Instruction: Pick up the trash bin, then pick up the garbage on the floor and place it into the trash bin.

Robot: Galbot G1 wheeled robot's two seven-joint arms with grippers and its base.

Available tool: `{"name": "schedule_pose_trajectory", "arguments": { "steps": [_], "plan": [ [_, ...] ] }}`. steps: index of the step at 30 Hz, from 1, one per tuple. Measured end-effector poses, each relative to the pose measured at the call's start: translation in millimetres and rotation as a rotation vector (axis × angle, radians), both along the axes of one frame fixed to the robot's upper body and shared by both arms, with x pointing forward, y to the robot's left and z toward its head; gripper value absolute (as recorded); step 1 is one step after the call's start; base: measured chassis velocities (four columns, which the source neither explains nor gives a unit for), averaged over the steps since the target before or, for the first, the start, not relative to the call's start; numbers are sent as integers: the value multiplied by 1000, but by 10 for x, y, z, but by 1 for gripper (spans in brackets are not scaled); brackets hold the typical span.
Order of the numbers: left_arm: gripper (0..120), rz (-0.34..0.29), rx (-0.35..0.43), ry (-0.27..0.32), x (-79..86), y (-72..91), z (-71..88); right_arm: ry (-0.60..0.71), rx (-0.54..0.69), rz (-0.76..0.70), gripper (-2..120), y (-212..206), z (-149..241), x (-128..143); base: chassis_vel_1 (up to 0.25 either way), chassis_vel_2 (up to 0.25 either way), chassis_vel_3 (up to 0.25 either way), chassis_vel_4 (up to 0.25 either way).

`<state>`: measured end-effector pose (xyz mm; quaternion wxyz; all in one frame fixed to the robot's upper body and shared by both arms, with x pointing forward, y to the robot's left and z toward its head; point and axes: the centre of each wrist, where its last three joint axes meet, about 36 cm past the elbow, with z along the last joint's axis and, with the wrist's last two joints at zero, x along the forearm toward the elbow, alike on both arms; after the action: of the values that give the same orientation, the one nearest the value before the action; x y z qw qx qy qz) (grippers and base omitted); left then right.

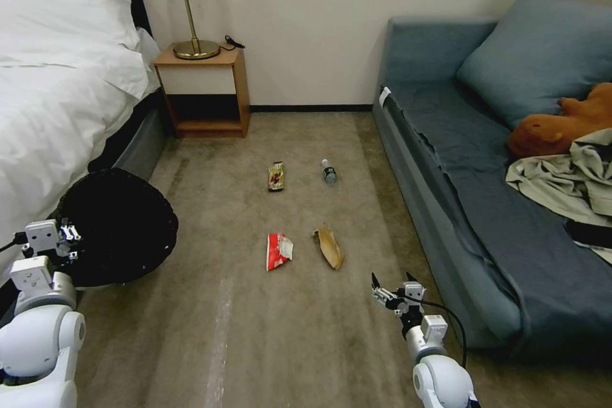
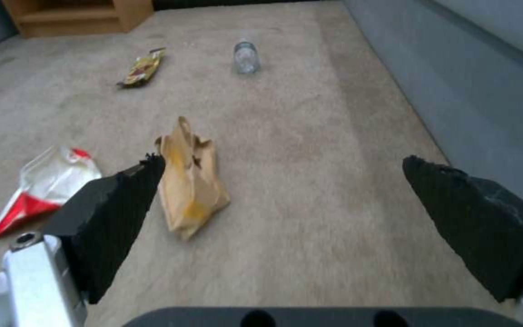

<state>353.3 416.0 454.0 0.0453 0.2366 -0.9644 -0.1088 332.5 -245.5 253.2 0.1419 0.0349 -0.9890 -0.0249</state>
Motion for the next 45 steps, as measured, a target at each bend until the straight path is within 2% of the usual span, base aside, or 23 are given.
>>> {"name": "schedule_pose_trajectory", "arguments": {
  "steps": [17, 29, 39, 45],
  "plan": [
    [5, -10, 2, -5, 13, -20, 11, 8, -5, 13, 100, -10, -33, 6, -170, 176, 171, -173],
    [5, -7, 31, -6, 10, -40, -7, 27, -9, 35, 100, 23, -98, 31, -169, 169, 154, -161],
    [5, 1, 26, 3, -71, -57, -45, 80, -52, 109, 100, 66, -83, 296, -14, 16, 11, -18],
    [5, 1, 26, 9, -134, -143, -74, 116, -72, 173, 100, 159, -43, 525, 0, 0, 0, 0]
  ]
}}
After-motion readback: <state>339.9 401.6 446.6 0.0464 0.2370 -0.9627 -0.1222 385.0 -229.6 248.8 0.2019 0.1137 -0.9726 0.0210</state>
